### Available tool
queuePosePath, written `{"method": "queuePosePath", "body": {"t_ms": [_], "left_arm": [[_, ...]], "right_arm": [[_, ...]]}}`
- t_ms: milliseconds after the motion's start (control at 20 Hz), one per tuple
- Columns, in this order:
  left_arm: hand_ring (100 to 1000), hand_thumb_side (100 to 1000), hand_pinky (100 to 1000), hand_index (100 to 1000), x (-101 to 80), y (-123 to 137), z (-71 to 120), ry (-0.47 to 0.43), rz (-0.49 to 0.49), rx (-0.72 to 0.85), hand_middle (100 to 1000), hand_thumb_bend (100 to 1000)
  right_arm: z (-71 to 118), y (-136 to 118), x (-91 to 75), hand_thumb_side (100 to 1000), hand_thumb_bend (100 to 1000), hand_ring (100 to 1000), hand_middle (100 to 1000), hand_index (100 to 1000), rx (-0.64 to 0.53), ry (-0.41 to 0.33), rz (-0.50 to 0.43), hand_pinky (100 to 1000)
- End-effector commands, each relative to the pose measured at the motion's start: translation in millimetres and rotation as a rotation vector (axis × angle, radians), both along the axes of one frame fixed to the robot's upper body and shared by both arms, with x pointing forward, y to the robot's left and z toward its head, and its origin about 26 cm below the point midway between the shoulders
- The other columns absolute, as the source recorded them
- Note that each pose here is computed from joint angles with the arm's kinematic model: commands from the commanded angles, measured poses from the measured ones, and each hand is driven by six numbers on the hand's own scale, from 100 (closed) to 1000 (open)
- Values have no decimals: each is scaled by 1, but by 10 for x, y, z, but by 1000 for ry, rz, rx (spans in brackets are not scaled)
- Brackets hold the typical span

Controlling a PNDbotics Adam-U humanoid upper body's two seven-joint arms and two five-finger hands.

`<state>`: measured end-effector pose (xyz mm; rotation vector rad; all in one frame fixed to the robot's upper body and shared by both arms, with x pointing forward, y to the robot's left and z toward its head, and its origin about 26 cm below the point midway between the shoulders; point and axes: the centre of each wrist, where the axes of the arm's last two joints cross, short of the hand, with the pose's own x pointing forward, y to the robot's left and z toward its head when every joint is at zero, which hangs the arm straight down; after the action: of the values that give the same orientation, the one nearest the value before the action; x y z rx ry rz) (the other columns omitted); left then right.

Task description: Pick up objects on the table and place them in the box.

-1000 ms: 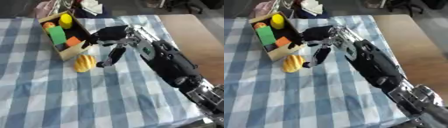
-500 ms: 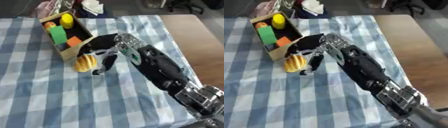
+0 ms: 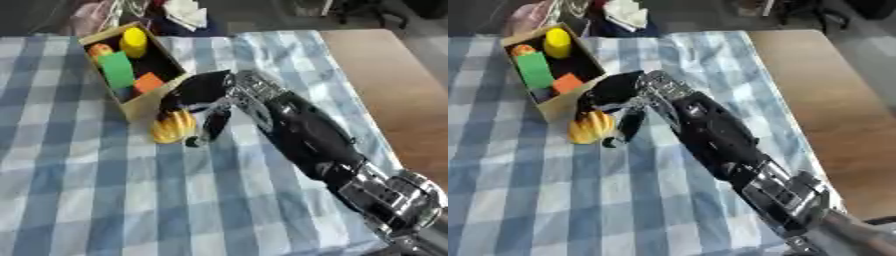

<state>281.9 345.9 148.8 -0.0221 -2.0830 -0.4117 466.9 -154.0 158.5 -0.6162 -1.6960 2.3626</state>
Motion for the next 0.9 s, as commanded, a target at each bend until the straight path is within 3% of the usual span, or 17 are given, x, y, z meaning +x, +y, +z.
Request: {"method": "queuePosePath", "body": {"t_ms": [50, 450, 500, 600, 900], "left_arm": [[541, 638, 759, 776, -13, 30, 97, -31, 4, 14, 601, 100], [539, 638, 759, 776, -16, 35, 93, -28, 6, 12, 600, 100], [539, 639, 759, 776, -17, 36, 93, -29, 6, 12, 600, 100], [539, 638, 759, 775, -18, 36, 92, -29, 6, 10, 600, 100], [539, 636, 759, 776, -14, 25, 97, -33, 1, 7, 599, 100]], "right_arm": [[137, -33, 34, 126, 257, 651, 560, 706, 39, -57, -1, 684], [407, -52, 33, 100, 171, 598, 482, 645, 182, -103, 16, 654], [478, -52, 30, 100, 100, 592, 477, 642, 205, -107, 16, 651], [631, -35, 26, 100, 162, 589, 474, 642, 249, -113, 16, 649], [958, 121, 108, 100, 116, 569, 458, 638, 372, -94, -40, 635]]}}
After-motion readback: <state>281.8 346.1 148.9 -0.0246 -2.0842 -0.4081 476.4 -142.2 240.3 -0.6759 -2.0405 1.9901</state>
